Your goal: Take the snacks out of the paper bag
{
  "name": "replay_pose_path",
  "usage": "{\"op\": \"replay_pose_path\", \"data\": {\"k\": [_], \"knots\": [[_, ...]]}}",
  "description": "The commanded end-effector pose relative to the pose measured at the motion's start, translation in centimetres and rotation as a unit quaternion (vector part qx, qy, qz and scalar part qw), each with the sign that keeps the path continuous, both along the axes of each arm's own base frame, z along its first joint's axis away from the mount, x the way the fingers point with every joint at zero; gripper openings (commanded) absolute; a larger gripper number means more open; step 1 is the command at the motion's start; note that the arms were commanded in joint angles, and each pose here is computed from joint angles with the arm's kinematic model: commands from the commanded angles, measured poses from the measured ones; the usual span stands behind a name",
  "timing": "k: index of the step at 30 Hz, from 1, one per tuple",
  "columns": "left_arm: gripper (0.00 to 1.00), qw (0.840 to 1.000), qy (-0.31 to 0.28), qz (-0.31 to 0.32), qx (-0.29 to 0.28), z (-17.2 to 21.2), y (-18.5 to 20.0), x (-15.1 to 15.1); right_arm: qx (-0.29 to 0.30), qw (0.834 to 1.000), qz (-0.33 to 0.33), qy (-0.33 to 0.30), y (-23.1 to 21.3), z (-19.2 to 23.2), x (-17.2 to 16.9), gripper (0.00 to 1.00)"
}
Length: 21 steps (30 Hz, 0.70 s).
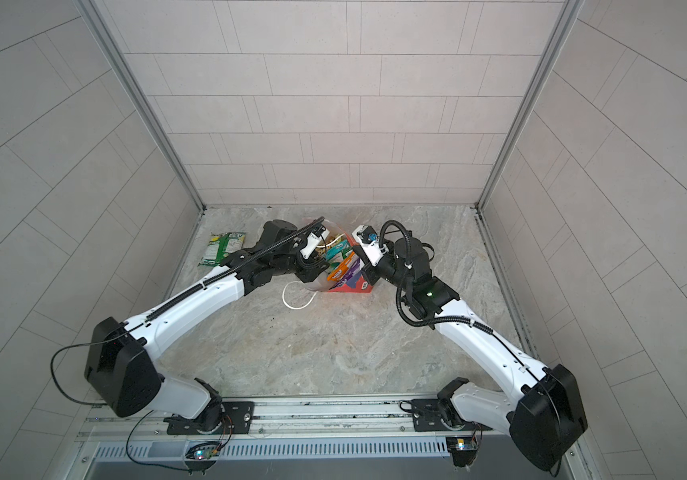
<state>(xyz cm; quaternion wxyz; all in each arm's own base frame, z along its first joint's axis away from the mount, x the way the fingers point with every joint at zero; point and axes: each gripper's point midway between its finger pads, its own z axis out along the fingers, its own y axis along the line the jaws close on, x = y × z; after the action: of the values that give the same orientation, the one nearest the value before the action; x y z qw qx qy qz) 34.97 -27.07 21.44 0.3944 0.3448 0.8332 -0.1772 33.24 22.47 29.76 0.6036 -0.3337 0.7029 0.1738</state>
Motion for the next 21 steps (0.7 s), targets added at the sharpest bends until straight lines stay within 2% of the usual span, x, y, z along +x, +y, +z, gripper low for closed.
{"op": "replay_pose_path", "data": {"k": [1,8,21], "knots": [[0.6,0.999,-0.042,0.018,0.011,1.5,-0.1,2.4,0.017,1.0,0.01,-0.015,0.0,1.1,-0.6,0.0],[0.65,0.996,-0.059,0.056,0.045,-0.5,0.3,5.3,0.018,1.0,0.016,-0.018,0.1,1.2,-0.8,0.0],[0.69,0.992,-0.06,0.088,0.07,-4.6,0.3,7.9,0.025,0.999,0.032,-0.021,0.5,1.3,-1.2,0.0]]}}
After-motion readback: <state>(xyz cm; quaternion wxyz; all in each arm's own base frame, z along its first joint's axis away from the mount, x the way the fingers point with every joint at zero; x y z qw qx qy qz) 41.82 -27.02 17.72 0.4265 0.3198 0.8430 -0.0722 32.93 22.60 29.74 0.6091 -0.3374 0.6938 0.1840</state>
